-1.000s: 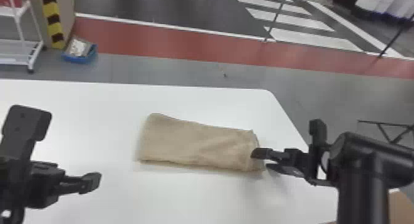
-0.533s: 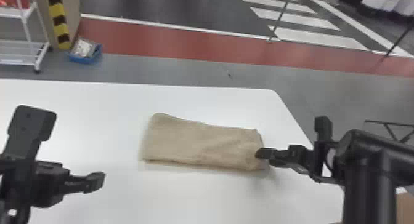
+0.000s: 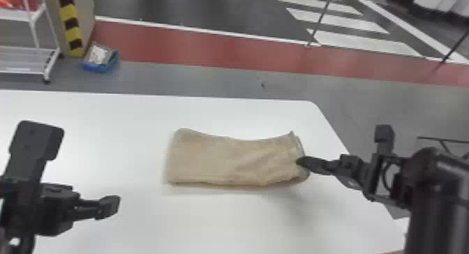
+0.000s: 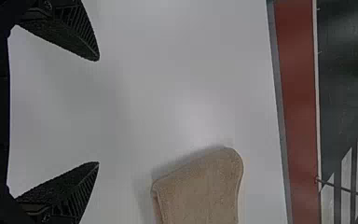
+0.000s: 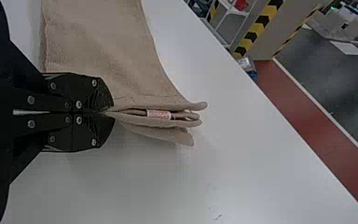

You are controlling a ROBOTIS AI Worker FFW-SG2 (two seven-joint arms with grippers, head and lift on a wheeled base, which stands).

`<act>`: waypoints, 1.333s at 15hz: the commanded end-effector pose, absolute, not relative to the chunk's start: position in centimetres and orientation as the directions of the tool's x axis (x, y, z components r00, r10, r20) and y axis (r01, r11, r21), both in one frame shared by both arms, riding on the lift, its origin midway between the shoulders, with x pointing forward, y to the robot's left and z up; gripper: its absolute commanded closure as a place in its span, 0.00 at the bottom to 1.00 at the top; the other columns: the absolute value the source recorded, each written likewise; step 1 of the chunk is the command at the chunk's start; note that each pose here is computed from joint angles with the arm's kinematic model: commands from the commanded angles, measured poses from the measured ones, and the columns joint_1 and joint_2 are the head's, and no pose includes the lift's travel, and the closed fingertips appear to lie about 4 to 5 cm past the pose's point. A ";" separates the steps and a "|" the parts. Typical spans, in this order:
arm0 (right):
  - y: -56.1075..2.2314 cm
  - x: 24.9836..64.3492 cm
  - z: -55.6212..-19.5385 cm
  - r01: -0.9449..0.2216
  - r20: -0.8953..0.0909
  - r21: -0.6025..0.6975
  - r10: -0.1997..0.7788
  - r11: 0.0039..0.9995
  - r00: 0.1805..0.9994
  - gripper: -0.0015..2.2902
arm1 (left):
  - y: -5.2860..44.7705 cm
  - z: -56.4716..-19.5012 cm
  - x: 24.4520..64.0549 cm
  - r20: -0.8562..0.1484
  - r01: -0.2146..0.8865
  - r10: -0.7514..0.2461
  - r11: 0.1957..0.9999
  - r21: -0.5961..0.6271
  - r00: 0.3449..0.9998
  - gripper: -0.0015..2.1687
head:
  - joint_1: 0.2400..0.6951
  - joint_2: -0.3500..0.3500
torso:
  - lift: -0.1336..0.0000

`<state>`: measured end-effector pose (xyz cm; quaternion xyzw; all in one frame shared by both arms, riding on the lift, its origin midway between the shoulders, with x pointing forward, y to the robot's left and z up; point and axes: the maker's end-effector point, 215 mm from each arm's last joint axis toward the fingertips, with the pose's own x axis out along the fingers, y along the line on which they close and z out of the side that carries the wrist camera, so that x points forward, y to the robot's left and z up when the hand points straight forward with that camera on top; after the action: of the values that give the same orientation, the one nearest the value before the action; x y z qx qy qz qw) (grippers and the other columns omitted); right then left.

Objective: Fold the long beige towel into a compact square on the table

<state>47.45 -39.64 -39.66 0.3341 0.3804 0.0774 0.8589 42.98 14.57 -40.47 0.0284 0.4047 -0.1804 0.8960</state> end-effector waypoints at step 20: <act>-24.9 50.4 -36.1 -0.148 -0.582 0.557 0.512 0.817 0.631 0.66 | 15.5 -40.8 42.2 -0.740 0.333 -0.295 0.937 -0.101 0.604 0.04 | 1.00 0.30 | 0.07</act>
<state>50.67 -25.95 -34.90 0.2352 0.3675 0.1868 0.8802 42.16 15.44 -40.81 0.0230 0.4088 -0.1757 0.8952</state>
